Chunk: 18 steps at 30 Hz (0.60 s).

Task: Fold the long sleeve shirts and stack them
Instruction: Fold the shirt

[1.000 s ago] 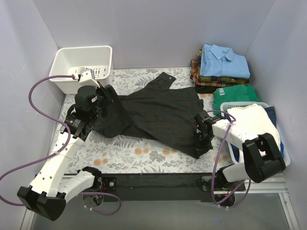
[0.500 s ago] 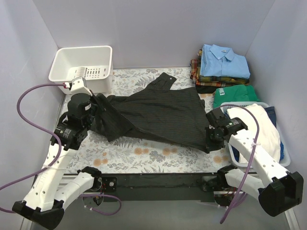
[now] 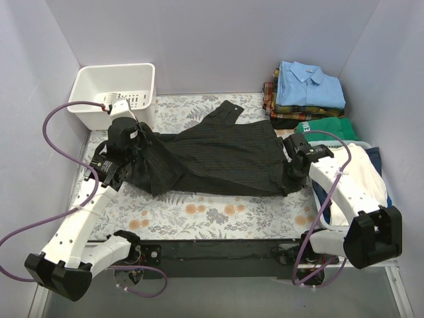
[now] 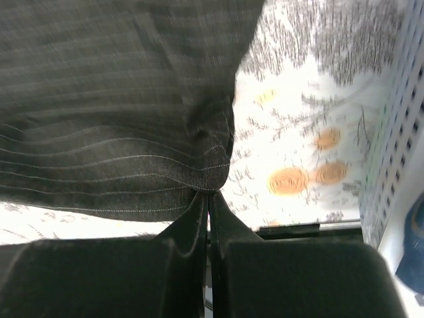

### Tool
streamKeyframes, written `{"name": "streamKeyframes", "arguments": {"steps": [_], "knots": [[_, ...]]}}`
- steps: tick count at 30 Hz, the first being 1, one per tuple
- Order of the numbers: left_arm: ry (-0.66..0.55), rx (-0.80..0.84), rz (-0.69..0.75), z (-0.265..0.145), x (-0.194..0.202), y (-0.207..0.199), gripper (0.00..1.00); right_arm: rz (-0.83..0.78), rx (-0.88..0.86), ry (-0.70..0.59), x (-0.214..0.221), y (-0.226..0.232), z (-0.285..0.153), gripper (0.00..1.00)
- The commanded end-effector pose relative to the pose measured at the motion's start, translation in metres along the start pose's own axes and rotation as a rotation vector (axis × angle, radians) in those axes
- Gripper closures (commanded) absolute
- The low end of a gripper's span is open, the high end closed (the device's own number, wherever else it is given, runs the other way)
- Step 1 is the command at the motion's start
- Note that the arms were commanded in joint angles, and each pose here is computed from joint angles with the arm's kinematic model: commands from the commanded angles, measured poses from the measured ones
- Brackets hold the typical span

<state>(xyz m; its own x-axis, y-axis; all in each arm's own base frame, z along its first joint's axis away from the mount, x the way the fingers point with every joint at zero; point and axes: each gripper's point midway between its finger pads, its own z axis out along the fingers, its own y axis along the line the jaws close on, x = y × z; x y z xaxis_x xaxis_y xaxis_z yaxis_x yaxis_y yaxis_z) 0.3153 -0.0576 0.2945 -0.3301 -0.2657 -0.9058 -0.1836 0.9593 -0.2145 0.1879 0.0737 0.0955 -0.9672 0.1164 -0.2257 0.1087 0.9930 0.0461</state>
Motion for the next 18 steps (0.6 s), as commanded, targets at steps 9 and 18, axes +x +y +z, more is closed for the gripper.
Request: {"name": "streamKeyframes", "arguments": {"steps": [9,18], "knots": [[-0.155,-0.056,0.032,0.010,-0.044,0.000,1.00,-0.025,-0.075,-0.071,-0.073,0.022,0.007,0.99],[-0.137,-0.056,0.036,0.026,-0.033,-0.004,1.00,-0.035,-0.078,-0.025,-0.092,0.024,0.036,0.96]]}}
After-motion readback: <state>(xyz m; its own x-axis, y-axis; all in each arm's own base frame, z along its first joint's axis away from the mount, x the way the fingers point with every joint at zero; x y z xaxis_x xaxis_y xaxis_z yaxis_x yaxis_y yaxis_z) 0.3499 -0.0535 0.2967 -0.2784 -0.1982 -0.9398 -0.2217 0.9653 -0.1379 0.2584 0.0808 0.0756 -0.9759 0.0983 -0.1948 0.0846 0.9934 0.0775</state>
